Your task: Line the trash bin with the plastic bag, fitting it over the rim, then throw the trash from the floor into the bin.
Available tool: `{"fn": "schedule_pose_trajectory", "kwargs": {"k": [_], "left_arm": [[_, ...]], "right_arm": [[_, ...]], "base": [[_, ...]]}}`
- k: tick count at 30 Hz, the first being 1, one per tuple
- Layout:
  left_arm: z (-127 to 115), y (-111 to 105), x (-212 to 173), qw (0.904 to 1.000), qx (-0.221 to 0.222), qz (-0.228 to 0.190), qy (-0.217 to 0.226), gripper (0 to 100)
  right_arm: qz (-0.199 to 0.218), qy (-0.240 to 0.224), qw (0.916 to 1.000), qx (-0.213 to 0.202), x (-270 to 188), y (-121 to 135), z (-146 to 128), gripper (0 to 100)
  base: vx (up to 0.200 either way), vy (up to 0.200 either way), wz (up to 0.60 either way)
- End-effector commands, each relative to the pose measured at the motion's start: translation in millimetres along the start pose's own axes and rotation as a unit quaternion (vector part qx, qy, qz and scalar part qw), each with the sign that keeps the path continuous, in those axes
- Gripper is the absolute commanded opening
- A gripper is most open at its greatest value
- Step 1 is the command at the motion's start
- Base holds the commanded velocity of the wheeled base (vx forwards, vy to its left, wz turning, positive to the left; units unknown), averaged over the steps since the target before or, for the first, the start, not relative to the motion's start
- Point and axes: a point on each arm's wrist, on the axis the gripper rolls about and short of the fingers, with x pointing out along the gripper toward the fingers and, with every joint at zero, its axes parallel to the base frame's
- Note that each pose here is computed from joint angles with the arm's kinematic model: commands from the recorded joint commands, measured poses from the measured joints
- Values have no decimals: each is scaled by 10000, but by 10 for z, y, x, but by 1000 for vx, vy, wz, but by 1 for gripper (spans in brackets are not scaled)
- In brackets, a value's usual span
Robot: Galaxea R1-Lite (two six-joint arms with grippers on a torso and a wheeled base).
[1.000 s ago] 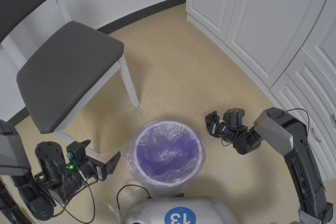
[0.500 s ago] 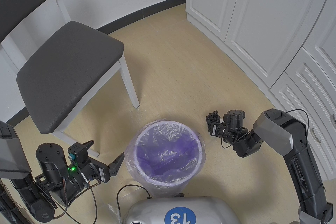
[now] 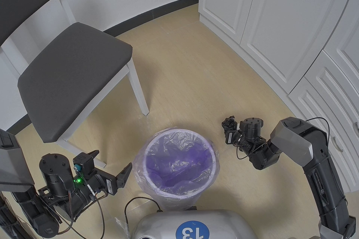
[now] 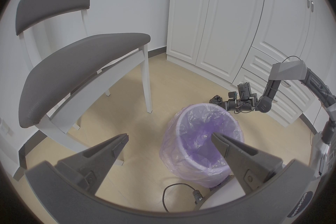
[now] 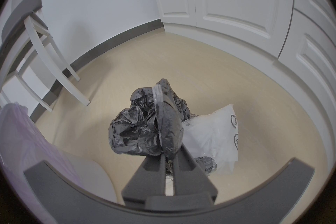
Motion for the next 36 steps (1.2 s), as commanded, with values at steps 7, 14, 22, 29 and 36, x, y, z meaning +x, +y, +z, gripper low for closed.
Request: {"fn": "schedule_pose_trajectory", "kwargs": {"k": [7,14,22,29,36], "left_arm": [[52,-8,-82,9998,-17,14,-186,100],[24,-77,-74,9999,36,-81,-115,100],[11,-84,-67,10000,50,11,-78,100],[4,-123,-70,9999,74,-47,-63,100],[9,-142,-80,9999,77,-6,-81,100]], "right_arm": [[-88,-334,9994,-67,-15,-10,13,0],[-20,-1027,9947,37,-47,-11,47,0],[64,-1112,9938,-31,-46,-11,29,0],[101,-1069,9941,150,-45,-2,28,0],[47,-1497,9885,-203,-150,9,383,0]], "base": [[0,0,0],[0,0,0],[0,0,0],[0,0,0],[0,0,0]]}}
